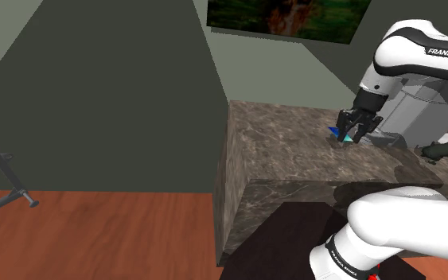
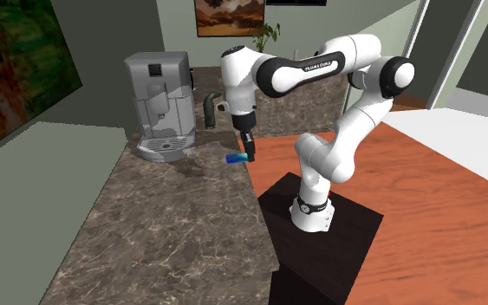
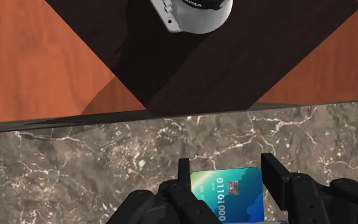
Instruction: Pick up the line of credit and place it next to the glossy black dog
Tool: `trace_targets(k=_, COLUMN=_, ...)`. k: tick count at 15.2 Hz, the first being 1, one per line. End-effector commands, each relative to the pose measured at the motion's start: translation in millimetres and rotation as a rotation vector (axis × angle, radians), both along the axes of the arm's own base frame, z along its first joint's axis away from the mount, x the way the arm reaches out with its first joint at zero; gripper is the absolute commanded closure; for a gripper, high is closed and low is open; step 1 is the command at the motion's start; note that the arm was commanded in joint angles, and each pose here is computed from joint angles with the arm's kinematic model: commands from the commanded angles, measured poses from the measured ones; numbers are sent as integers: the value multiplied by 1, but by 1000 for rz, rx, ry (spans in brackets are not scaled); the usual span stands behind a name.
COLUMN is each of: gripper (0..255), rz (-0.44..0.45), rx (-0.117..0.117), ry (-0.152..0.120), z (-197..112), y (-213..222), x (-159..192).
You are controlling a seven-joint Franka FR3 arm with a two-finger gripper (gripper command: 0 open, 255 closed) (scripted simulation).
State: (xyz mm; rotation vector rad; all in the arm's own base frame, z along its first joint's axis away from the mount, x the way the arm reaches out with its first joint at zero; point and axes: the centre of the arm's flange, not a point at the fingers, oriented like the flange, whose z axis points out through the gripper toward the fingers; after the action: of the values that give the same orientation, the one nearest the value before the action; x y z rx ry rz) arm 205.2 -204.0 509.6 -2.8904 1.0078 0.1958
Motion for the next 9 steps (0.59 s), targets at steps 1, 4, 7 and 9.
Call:
trace_targets(k=1, gripper=255, rz=0, rx=0, ry=0, z=11, y=0, x=0)
trace_targets(k=4, gripper=255, rz=0, rx=0, ry=0, z=27, y=0, x=0)
trace_targets(k=7, gripper=255, rz=0, rx=0, ry=0, z=43, y=0, x=0)
trace_targets(k=9, gripper=255, rz=0, rx=0, ry=0, z=53, y=0, x=0)
